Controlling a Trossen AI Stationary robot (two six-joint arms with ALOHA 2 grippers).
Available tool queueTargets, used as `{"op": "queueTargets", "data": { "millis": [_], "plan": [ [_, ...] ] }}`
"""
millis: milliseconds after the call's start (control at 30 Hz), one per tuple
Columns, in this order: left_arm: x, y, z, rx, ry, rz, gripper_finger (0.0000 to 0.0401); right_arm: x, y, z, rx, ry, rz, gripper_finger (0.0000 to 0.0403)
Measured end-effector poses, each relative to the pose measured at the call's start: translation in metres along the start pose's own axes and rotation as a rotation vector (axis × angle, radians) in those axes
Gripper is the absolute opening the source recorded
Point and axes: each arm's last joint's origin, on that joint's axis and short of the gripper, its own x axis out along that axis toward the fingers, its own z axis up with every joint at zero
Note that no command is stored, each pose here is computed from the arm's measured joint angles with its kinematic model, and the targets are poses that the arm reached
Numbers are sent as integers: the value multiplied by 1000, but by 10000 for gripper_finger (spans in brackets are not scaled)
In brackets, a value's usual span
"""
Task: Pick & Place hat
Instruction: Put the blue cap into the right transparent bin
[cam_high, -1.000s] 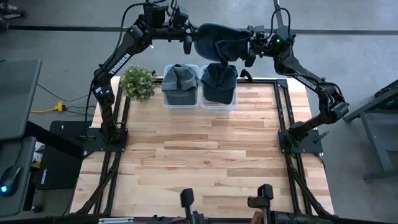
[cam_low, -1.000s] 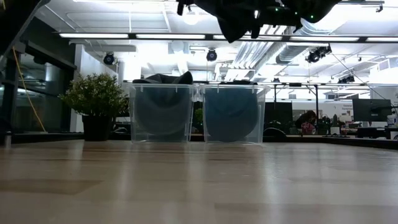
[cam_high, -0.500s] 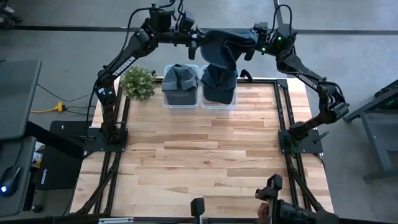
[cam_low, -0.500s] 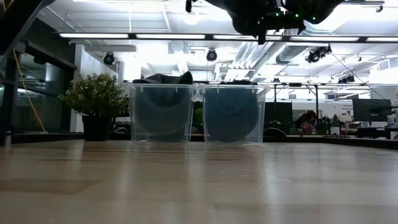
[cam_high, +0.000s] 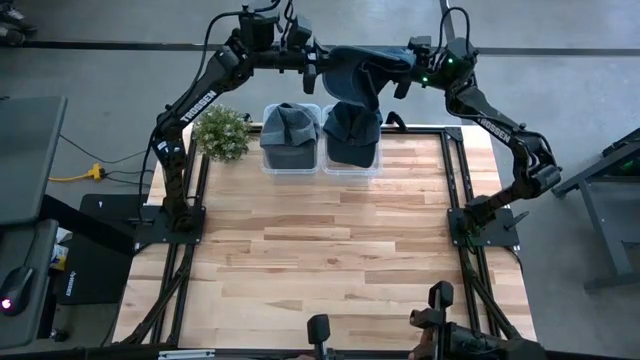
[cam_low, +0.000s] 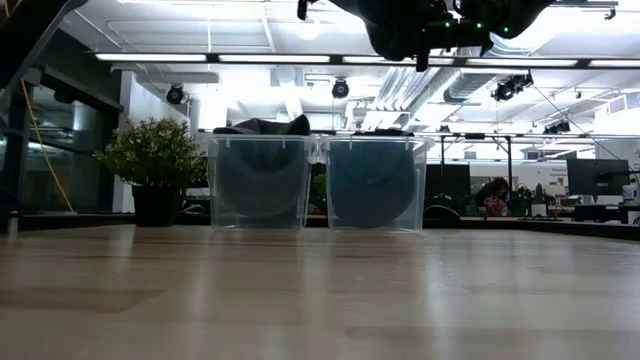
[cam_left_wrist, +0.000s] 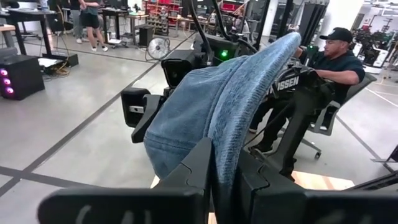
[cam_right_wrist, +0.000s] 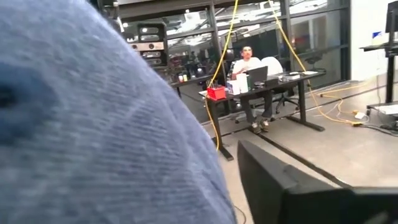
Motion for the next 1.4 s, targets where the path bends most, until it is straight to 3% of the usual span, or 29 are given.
{"op": "queueTargets", "data": {
  "millis": [200, 733, 833, 1167, 1400],
  "plan": [
    [0, 0, 0, 2, -3, 4, 30, 0, 1, 2, -17, -12, 16, 12],
    [0, 1, -1, 5, 13, 37, 42, 0, 2, 3, 0, -17, 37, 3],
    [0, 1, -1, 9, 14, 30, 71, 0, 1, 3, 1, -19, 27, 2],
    [-11, -5, -9, 49, 142, 36, 227, 0, 0, -2, 3, 16, -38, 1],
    [-46, -3, -2, 78, 223, 166, 243, -2, 2, -8, 19, 86, -94, 1]
  ]
}}
